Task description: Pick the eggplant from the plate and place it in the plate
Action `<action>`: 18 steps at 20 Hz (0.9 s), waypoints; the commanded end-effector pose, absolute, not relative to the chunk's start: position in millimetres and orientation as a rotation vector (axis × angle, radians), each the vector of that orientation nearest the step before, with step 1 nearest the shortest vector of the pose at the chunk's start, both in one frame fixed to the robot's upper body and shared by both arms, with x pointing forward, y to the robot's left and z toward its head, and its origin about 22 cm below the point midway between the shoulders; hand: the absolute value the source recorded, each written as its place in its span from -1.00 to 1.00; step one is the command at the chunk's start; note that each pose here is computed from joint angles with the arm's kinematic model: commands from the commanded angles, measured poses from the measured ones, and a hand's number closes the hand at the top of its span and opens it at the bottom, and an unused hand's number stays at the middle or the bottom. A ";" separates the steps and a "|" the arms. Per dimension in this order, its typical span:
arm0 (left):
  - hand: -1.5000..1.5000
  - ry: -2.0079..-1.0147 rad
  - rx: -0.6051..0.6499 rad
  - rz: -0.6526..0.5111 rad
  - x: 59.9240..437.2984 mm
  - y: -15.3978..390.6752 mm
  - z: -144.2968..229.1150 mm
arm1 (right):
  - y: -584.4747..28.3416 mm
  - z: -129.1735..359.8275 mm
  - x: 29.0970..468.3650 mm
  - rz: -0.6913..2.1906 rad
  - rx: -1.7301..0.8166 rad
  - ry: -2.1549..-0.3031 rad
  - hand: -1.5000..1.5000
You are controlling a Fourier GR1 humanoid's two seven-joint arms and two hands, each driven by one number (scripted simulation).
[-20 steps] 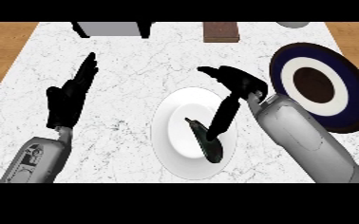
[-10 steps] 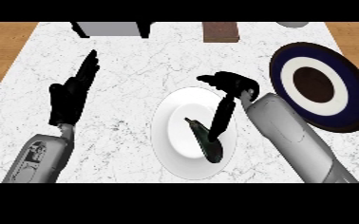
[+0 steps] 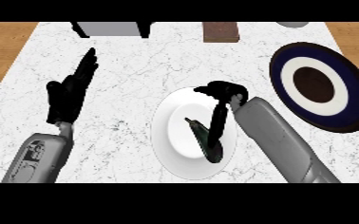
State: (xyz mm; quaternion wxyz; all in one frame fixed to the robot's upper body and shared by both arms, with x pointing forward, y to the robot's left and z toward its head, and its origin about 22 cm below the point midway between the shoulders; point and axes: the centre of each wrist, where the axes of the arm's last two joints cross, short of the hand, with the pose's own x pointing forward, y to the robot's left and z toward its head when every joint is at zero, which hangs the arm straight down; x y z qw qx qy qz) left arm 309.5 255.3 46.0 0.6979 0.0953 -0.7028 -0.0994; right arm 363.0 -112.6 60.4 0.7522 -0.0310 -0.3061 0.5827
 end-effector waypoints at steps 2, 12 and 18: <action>0.00 -1.551 0.206 -0.208 305.0 251.1 44.1 | -109.9 11.3 337.6 1.302 -0.054 -0.627 -1.00; 0.00 -1.556 0.206 -0.215 309.5 249.7 21.7 | -112.6 -3.4 340.7 1.307 -0.044 -0.582 -1.00; 0.00 -1.558 0.209 -0.206 300.1 242.5 41.6 | -111.2 -19.1 319.0 1.335 -0.101 -0.669 1.00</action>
